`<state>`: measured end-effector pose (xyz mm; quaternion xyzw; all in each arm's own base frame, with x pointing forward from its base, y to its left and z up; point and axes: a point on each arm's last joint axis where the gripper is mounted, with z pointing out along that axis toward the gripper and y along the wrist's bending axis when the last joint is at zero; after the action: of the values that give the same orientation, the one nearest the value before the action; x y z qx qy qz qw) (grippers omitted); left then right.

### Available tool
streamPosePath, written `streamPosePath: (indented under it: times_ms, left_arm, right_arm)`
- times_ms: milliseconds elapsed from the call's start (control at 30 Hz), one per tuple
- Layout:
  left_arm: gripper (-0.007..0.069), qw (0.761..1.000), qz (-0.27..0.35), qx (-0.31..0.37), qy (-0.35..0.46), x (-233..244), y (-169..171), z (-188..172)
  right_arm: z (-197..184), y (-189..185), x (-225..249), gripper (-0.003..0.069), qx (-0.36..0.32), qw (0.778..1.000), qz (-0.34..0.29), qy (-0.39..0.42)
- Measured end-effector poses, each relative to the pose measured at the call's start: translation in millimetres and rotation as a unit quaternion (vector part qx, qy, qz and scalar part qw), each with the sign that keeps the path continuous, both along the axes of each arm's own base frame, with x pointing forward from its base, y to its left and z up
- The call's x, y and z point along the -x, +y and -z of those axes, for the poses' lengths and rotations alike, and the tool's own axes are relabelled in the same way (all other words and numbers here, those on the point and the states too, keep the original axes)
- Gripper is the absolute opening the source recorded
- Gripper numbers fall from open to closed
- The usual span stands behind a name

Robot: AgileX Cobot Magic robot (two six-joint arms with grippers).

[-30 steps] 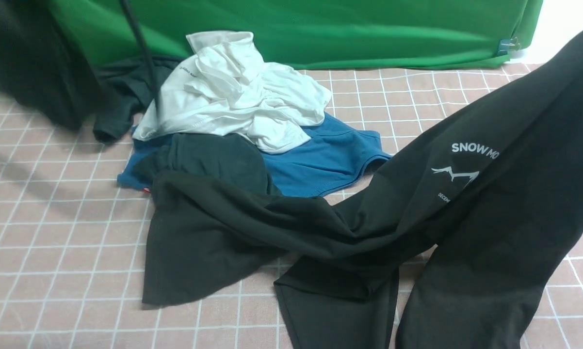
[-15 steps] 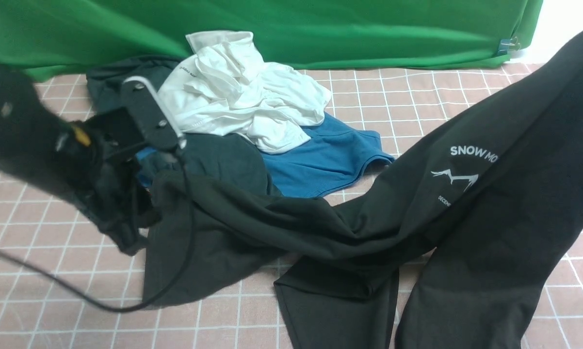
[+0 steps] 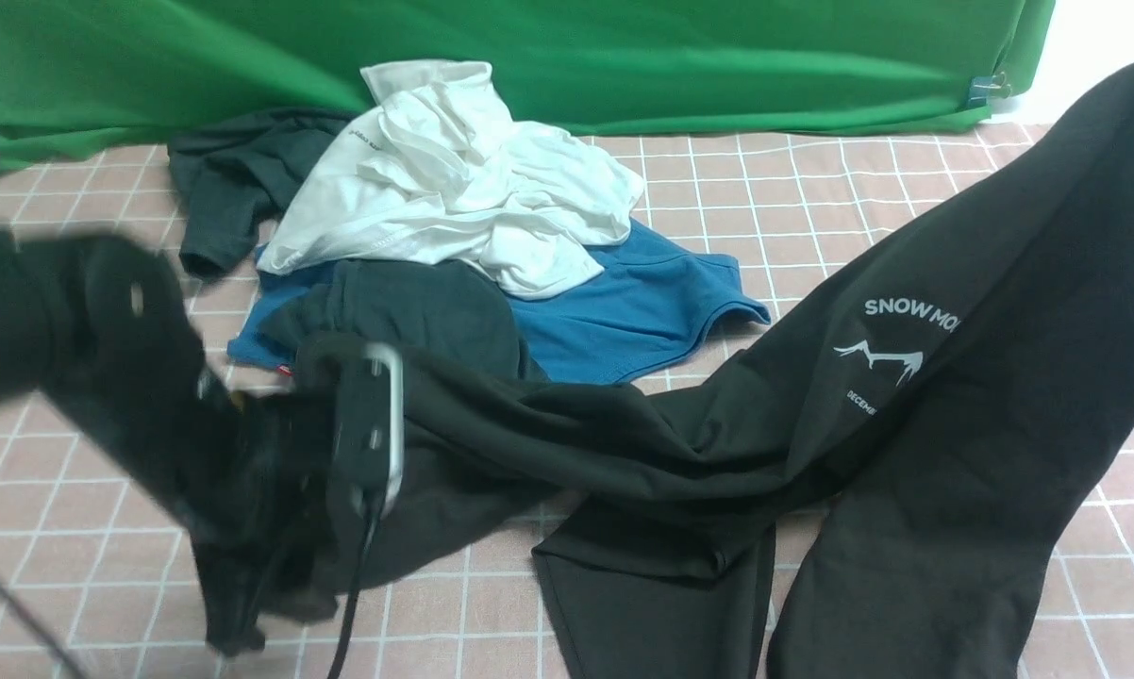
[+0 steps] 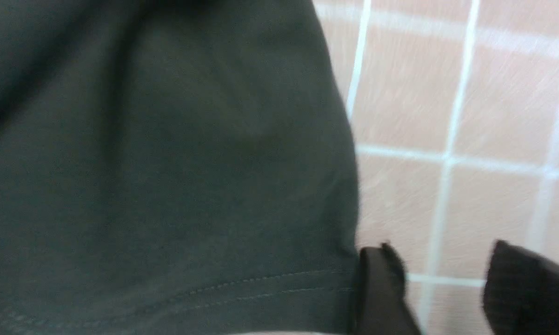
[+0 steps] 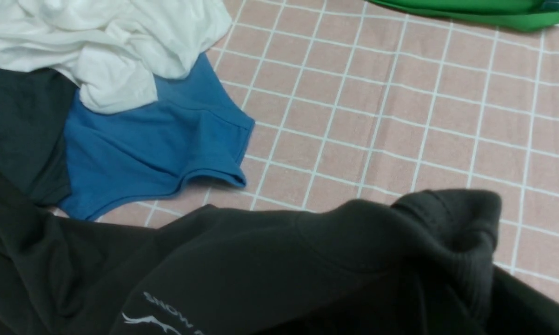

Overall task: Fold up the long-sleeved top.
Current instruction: Spread the long sleeves with your arms and place them on the tabletop

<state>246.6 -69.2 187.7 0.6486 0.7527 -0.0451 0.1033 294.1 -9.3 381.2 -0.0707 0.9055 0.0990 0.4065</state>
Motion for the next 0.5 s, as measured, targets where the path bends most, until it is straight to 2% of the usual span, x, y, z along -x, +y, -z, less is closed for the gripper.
streamPosePath:
  times_ms: [100, 200, 300, 500]
  left_arm:
    - [0.0430, 0.999, 0.004, -0.004, -0.046, -2.0, 1.8, 8.4]
    - [0.0531, 0.998, 0.007, -0.008, -0.067, -6.5, 2.2, 10.4]
    - [0.0571, 0.998, 0.025, -0.013, -0.062, -8.7, 1.9, 17.5]
    - [0.0570, 0.997, 0.057, -0.022, -0.051, -11.5, 1.6, 29.4]
  right_arm:
    - [0.4, 0.6, 0.5, 0.0099, 0.000, 1.000, -0.004, 0.003]
    - [0.8, 0.4, -0.2, 0.0099, 0.001, 1.000, -0.005, 0.002]
    - [2.2, 0.4, -1.7, 0.0099, 0.000, 1.000, -0.005, 0.004]
    - [2.1, 0.3, -2.4, 0.0099, 0.000, 1.000, -0.006, 0.000]
